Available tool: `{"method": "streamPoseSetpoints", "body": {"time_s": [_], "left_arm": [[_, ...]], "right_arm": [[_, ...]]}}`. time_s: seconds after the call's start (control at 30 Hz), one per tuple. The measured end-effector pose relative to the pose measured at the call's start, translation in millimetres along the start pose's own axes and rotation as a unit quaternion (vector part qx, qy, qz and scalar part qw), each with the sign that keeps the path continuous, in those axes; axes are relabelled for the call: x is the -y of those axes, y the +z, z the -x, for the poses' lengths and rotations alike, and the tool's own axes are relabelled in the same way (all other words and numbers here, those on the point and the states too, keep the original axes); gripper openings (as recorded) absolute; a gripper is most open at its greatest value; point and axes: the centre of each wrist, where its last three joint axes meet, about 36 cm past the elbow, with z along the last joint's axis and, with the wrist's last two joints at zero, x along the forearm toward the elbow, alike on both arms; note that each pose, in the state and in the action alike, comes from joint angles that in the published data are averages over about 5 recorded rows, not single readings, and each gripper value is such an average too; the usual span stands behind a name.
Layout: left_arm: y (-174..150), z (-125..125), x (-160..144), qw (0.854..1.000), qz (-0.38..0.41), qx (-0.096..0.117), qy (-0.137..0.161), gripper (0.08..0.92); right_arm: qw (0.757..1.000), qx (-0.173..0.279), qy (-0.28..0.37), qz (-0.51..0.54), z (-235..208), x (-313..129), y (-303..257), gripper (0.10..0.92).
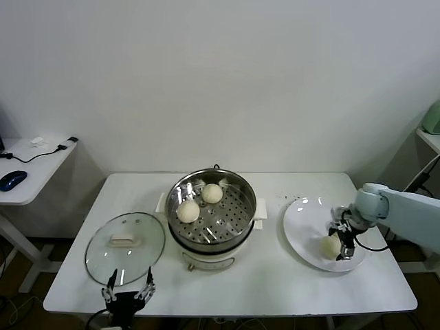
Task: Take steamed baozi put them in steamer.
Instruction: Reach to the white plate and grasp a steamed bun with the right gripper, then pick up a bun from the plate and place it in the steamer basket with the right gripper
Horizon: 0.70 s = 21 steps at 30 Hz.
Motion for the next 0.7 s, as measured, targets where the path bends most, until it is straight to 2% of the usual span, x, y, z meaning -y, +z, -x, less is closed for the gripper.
{"method": "streamPoseSetpoints", "body": {"time_s": [0.13,0.37,0.53,0.7], "left_arm": [[-2.2,-1.5,0.3,1.000,0.000,0.002,0.000,0.823],[-5.6,-4.8,2.5,1.000,0.000,0.006,0.003,0.823],[-7.3,-6.3,4.5,1.000,0.000,0.010,0.006,0.823],[-8.7,-6.4,5.2,1.000,0.002,0.013,0.009,0.823]], "right_arm": [[1.000,0.004,-0.002,0.001,-2.8,-1.2,2.1,0.693],[1.000,0.016,0.007,-0.013,-31.2,6.9,-3.1,0.670],[0.998,0.032,0.030,-0.050,-79.1,27.4,-25.1,0.672],[0.987,0.056,0.069,-0.133,-148.6,52.3,-80.0,0.676]]}}
